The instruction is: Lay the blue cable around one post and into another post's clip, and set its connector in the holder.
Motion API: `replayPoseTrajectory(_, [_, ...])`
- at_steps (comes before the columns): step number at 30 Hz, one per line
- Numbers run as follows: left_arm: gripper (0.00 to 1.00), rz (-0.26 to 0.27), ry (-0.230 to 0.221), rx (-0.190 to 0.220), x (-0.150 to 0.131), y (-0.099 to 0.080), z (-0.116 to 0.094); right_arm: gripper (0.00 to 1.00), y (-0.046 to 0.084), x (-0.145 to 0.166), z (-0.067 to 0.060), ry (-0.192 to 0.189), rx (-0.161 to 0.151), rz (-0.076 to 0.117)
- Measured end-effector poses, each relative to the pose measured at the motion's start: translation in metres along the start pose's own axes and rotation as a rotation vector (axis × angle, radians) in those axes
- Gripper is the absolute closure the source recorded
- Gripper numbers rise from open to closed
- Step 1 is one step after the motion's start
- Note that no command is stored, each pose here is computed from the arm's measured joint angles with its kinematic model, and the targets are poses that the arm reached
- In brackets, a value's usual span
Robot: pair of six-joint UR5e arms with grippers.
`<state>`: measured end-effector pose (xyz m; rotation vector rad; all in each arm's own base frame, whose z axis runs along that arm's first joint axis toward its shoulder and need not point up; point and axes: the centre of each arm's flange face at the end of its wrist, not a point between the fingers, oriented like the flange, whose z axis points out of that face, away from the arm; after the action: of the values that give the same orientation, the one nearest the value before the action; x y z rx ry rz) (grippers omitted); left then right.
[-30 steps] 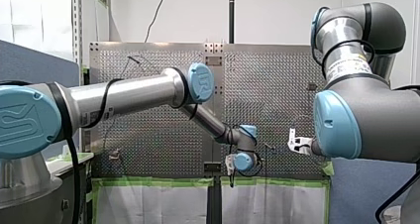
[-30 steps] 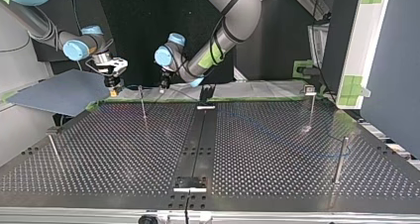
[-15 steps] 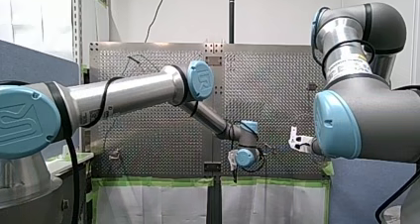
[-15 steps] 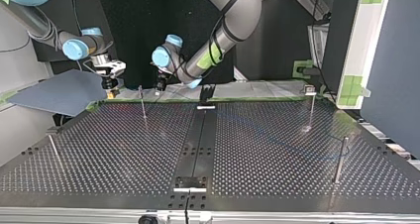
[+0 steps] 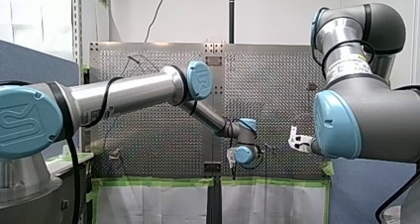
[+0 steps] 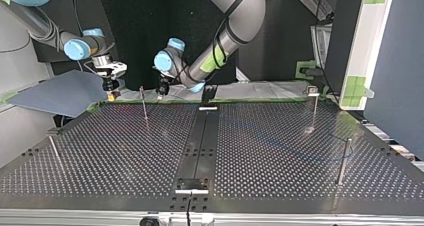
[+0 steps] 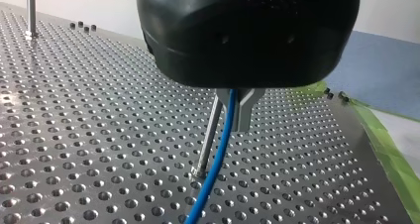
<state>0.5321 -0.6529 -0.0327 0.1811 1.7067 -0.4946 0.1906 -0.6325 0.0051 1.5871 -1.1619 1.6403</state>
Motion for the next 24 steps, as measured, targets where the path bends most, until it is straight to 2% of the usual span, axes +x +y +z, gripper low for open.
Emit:
replayPoseTrajectory(5, [0.99,0.001,0.003,-0.002,0.0,0.001,0.0,1.0,0.004,0.001,-0.001,0.001,-0.012,0.003])
replayPoseTrajectory(13, [0.99,0.006,0.012,-0.007,0.002,0.003,-0.001,1.0,0.014,0.003,-0.001,0.011,-0.036,0.019])
replayPoseTrajectory(23, [0.99,0.016,0.021,-0.008,0.007,0.007,-0.003,1.0,0.009,0.001,-0.001,0.0,-0.032,0.024])
replayPoseTrajectory(24, [0.96,0.017,0.022,-0.007,0.007,0.007,-0.003,1.0,0.008,0.0,-0.001,-0.003,-0.032,0.024])
